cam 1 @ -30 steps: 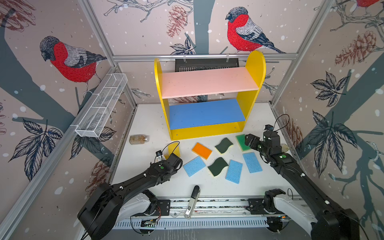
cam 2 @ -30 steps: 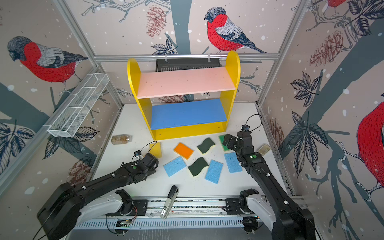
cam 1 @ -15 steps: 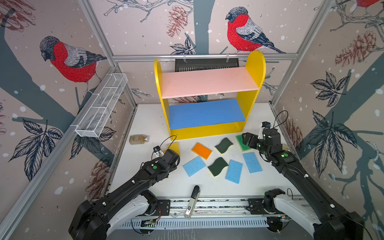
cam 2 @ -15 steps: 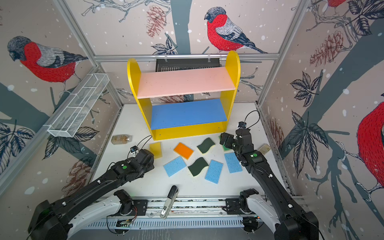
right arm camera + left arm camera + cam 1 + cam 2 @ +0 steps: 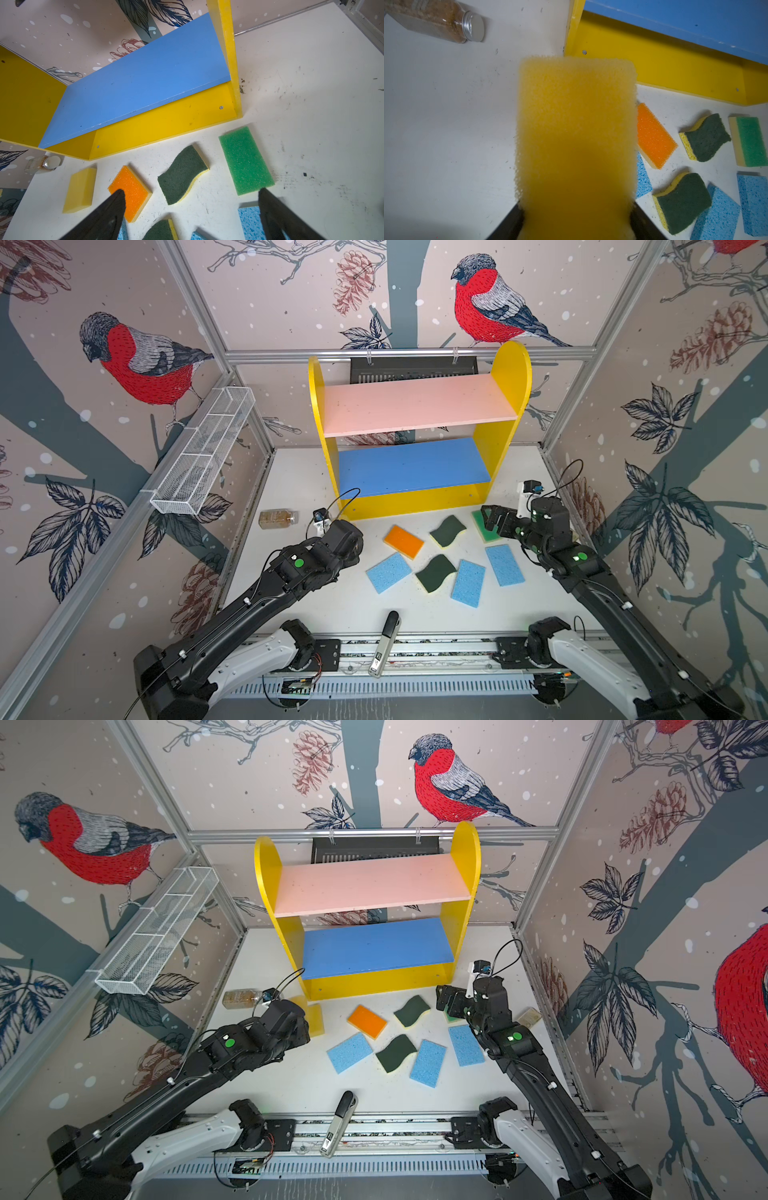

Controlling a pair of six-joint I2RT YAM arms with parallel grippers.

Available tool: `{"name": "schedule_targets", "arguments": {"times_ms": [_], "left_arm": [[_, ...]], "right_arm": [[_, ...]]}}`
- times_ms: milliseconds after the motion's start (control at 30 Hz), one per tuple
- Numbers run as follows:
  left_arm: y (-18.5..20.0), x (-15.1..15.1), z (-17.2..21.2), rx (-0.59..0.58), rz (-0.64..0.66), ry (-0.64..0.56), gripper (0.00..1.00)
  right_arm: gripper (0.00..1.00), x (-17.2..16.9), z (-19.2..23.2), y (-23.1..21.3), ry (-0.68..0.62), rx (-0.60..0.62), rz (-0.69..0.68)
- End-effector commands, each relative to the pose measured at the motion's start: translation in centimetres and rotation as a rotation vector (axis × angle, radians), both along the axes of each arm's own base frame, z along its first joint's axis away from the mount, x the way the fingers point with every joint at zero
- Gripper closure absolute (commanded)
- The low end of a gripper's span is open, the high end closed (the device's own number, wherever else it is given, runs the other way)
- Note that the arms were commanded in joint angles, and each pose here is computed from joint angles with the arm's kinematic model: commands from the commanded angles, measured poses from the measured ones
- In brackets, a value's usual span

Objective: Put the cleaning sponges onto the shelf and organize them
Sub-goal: 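Lift the yellow sponge with the left gripper toward the pink upper shelf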

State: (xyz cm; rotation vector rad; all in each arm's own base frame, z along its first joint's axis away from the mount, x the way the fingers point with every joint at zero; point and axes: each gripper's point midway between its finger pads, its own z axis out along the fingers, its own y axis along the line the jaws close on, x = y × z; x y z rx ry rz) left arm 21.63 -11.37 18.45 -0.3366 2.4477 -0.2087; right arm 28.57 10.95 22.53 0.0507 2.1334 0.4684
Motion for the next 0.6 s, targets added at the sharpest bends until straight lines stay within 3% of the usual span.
{"name": "schedule_targets", "arguments": {"times_ms": [0, 567], "left_arm": [[-0.5, -0.1, 1.7, 0.057, -0.097, -0.005, 0.39], [-5.4, 3.6, 13.9, 0.109, -0.321, -0.228, 0.42]], "right_arm": [[0.01, -0.2, 0.7, 0.3, -0.017, -0.013, 0.019], [0.0, -0.7, 3.3, 0.2, -0.042, -0.015, -0.002]]}}
